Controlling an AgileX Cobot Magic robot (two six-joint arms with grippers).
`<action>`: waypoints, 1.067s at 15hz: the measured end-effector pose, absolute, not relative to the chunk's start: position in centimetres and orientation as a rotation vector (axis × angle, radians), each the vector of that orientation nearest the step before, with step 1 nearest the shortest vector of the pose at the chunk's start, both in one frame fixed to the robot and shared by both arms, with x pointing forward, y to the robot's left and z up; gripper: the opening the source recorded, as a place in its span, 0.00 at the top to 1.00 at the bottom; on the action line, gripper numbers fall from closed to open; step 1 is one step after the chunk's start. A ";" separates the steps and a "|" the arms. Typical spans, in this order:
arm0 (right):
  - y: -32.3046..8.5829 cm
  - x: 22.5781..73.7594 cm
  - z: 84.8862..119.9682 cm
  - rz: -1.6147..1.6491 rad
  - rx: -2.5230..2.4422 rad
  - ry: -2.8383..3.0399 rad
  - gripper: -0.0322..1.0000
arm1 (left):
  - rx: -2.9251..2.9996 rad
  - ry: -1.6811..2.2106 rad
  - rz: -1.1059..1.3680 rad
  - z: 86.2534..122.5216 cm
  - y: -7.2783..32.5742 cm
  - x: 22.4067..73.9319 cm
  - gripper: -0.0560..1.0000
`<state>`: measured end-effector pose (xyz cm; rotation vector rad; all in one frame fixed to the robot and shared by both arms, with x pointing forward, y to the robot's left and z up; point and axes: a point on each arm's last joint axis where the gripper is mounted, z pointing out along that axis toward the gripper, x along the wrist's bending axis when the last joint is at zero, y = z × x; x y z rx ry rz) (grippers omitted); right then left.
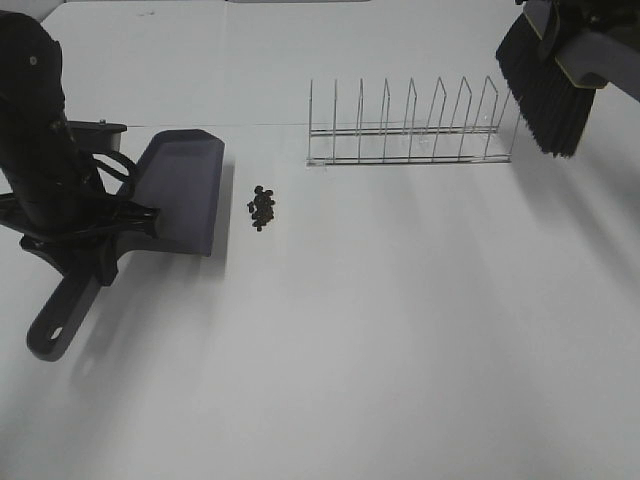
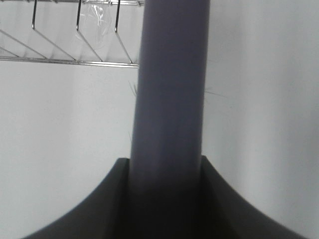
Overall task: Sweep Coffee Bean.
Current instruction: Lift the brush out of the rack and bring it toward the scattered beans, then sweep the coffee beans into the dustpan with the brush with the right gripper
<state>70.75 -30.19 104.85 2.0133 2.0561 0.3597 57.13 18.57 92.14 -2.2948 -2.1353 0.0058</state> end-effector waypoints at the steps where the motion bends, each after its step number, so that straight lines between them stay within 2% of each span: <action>1: -30.2 70.4 104.5 0.343 2.027 2.067 0.70 | -2.284 -2.134 0.013 91.7 18.7 56.8 0.70; 5: -28.8 69.2 101.5 0.233 2.087 2.140 0.70 | -2.296 -2.132 0.006 89.9 17.9 56.7 0.70; 8: -23.5 68.2 99.4 0.186 2.013 2.248 0.70 | -2.297 -2.076 0.033 87.4 16.8 56.5 0.70; 12: -17.3 67.3 97.4 0.125 1.860 2.304 0.70 | -2.301 -2.072 0.033 87.4 16.6 56.4 0.70; 15: -13.2 66.6 93.6 -0.002 1.736 2.378 0.70 | -2.302 -2.072 0.033 87.4 16.6 56.4 0.70; 16: -12.6 66.6 93.4 0.007 1.716 2.384 0.70 | -2.302 -2.072 0.033 87.4 16.6 56.4 0.70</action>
